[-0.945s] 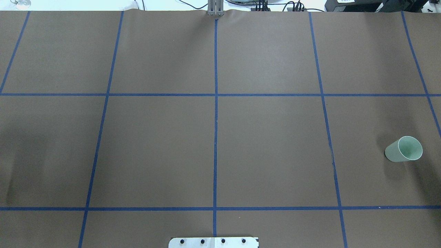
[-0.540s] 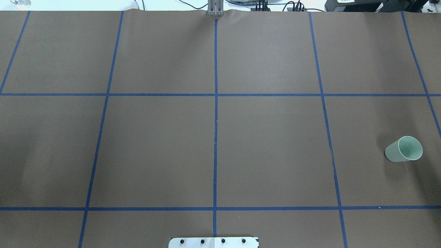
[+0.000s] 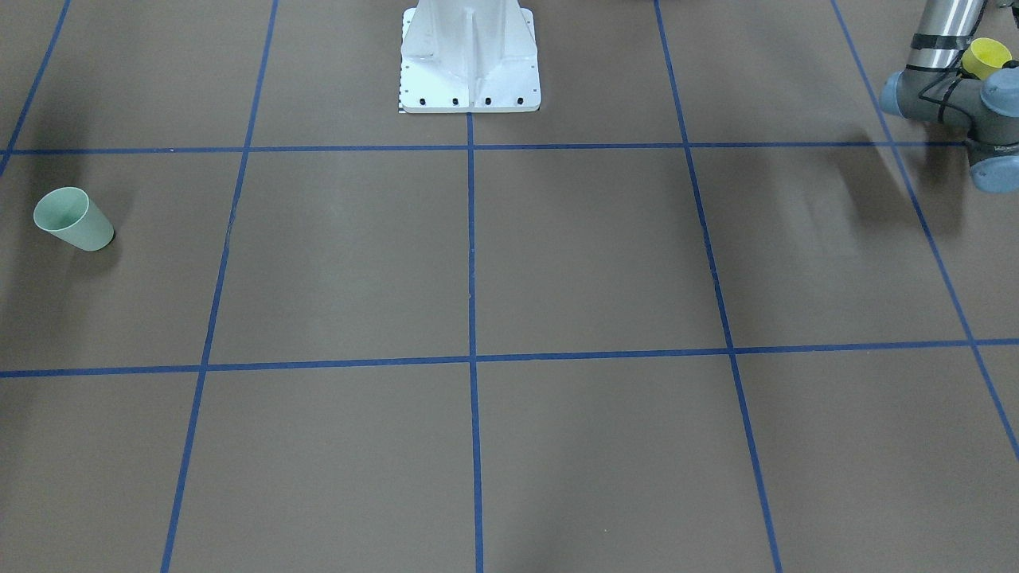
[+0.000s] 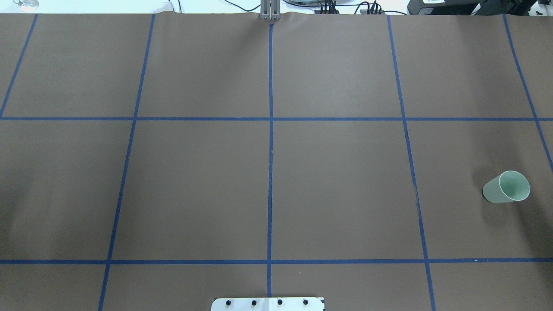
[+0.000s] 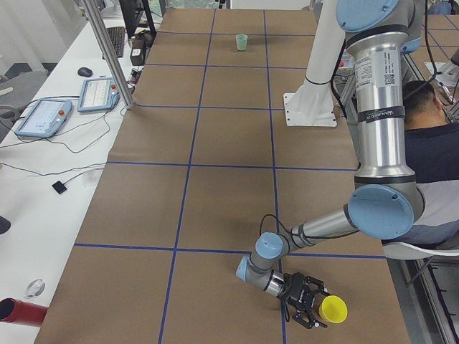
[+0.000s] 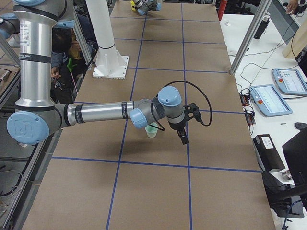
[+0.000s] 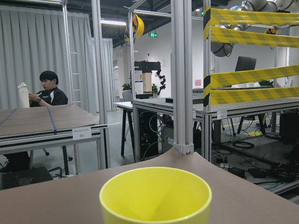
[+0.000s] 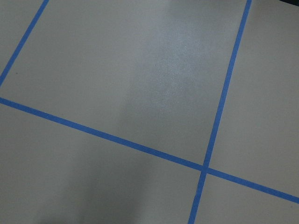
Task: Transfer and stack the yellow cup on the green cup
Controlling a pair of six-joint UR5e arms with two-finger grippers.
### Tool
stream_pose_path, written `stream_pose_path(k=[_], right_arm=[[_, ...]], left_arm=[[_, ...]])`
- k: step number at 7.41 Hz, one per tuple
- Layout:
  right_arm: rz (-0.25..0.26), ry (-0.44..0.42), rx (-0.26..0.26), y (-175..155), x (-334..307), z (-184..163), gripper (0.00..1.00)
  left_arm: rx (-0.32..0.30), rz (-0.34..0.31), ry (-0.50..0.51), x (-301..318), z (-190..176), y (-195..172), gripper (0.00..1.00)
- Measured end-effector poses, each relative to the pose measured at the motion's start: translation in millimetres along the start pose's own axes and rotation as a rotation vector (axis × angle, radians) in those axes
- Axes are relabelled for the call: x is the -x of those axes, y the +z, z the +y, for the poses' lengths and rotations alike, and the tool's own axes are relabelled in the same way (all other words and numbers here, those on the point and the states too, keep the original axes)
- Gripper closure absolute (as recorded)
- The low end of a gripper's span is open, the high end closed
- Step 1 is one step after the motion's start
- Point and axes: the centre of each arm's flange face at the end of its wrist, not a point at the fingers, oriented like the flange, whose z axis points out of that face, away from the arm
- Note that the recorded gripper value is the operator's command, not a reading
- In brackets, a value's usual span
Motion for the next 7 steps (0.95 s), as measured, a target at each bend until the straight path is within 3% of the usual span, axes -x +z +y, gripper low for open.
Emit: stream_pose_path(k=[5, 6, 7], right_arm=[[-0.004, -0.005, 0.0, 4.5, 0.8, 3.4, 0.0], [-0.005, -0.007, 0.002, 5.7, 1.3, 4.0, 0.0], [-0.006, -0.009, 0.005, 6.8, 1.9, 4.7, 0.0]], left_arm=[[0.003, -0.028, 0.002, -10.7, 0.1, 20.8, 0.0], [0.005, -0.031, 0.003, -13.1, -0.7, 25.7, 0.04], [0.003, -0.033, -0.002, -16.1, -1.6, 31.3, 0.21]])
